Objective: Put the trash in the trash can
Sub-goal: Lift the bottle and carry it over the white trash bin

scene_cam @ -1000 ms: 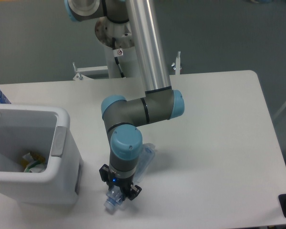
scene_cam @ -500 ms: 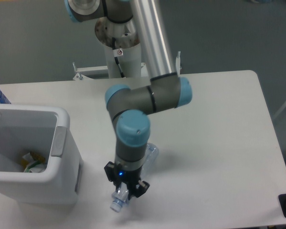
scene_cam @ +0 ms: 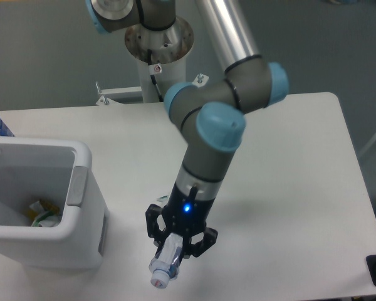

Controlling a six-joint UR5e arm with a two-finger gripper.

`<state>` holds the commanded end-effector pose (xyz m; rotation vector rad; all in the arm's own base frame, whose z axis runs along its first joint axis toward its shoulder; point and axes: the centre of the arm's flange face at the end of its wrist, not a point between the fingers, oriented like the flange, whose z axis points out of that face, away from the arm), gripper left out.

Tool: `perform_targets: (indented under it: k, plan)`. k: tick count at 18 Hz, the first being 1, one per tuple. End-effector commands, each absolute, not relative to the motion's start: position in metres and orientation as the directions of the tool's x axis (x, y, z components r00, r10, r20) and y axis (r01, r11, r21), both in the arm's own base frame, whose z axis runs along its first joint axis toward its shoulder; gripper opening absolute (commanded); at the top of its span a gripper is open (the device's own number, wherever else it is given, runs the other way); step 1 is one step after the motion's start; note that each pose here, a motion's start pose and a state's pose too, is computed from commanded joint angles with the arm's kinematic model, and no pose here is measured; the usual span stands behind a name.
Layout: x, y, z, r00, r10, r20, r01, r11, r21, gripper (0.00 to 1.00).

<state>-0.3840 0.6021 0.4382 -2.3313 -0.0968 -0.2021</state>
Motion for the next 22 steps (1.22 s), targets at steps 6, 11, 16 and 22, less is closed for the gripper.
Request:
perform_targets:
  k: [6, 11, 16, 22]
  plan:
    - [-0.35, 0.583, 0.526, 0.979, -0.094, 0.181, 0.098, -0.564, -0.82, 0.18]
    - [-0.315, 0.58, 0.578, 0.948, -0.202, 0.245, 0.127, -0.468, -0.875, 0.19]
    - [-0.263, 0.59, 0.615, 0.923, -0.289, 0.253, 0.111, -0.432, -0.895, 0.22]
    - [-0.211, 0.624, 0.595, 0.885, -0.374, 0.278, 0.082, -0.462, -0.883, 0.23]
